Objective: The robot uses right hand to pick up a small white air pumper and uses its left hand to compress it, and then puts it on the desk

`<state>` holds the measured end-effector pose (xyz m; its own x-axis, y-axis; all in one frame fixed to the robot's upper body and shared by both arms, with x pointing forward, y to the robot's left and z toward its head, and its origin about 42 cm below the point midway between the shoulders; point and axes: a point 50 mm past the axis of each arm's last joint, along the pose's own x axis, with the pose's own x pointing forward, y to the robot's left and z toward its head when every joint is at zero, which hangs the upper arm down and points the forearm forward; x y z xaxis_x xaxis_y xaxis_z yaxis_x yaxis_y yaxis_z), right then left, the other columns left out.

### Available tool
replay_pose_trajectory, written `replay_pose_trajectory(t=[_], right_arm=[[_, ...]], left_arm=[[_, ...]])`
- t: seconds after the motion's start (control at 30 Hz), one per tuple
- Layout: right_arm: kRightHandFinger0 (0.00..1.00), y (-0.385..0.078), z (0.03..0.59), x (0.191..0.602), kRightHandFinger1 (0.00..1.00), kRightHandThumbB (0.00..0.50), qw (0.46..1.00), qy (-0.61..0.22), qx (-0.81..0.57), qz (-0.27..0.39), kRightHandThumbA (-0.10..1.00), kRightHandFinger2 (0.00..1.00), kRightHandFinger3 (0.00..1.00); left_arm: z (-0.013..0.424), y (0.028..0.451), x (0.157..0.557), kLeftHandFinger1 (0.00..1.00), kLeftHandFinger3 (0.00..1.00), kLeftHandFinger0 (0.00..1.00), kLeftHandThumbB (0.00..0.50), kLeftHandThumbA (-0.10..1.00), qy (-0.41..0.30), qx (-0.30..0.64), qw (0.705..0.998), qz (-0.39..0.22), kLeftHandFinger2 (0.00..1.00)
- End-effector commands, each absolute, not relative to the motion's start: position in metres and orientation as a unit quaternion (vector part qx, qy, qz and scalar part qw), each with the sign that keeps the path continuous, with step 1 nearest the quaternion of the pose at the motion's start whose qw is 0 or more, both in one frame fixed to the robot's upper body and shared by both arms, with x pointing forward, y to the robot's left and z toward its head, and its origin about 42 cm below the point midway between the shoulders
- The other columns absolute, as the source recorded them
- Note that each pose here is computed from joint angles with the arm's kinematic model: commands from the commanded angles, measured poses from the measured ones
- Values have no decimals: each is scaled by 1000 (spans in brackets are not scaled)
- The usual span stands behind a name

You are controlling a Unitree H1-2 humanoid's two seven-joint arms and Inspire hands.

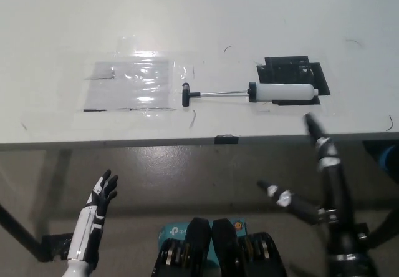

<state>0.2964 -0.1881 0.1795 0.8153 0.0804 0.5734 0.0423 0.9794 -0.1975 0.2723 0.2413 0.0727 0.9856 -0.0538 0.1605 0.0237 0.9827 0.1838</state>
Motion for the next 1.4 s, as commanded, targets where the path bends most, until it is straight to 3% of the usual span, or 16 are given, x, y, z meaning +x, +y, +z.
replay_pose_trajectory(t=[0.0, 0.07, 0.17, 0.3, 0.53, 0.77, 0.83, 0.97, 1.37], right_arm=[[1000, -206, 256, 296, 1000, 260, 906, -388, -170, 26, 916, 1000, 1000], [1000, -216, 288, 309, 1000, 257, 896, -374, -235, 45, 833, 1000, 1000], [1000, -223, 318, 345, 1000, 268, 891, -352, -276, 75, 798, 1000, 1000], [1000, -230, 346, 393, 1000, 306, 888, -278, -346, 124, 854, 1000, 1000], [1000, -224, 379, 479, 1000, 345, 885, -163, -395, 184, 686, 1000, 1000], [1000, -219, 386, 537, 1000, 371, 865, -73, -458, 193, 762, 1000, 1000], [1000, -214, 377, 550, 1000, 371, 866, -43, -457, 199, 705, 1000, 1000], [1000, -203, 369, 569, 1000, 377, 846, 7, -493, 200, 788, 1000, 1000], [1000, -186, 345, 585, 1000, 413, 832, 69, -495, 241, 878, 1000, 1000]], left_arm=[[93, 234, 284, 1000, 1000, 1000, 114, 1000, -142, 90, 985, -24, 1000], [96, 233, 287, 1000, 1000, 1000, 122, 1000, -145, 88, 985, -24, 1000], [99, 234, 289, 1000, 1000, 1000, 117, 1000, -149, 88, 985, -25, 1000], [99, 233, 288, 1000, 1000, 1000, 124, 1000, -148, 89, 985, -26, 1000], [100, 235, 287, 1000, 1000, 1000, 128, 1000, -149, 94, 984, -29, 1000], [99, 230, 289, 1000, 1000, 1000, 123, 1000, -148, 94, 984, -28, 1000], [96, 231, 283, 1000, 1000, 1000, 122, 1000, -141, 93, 985, -31, 1000], [97, 232, 286, 1000, 1000, 1000, 124, 1000, -144, 92, 985, -30, 1000], [101, 240, 288, 1000, 1000, 1000, 124, 1000, -147, 92, 984, -30, 1000]])
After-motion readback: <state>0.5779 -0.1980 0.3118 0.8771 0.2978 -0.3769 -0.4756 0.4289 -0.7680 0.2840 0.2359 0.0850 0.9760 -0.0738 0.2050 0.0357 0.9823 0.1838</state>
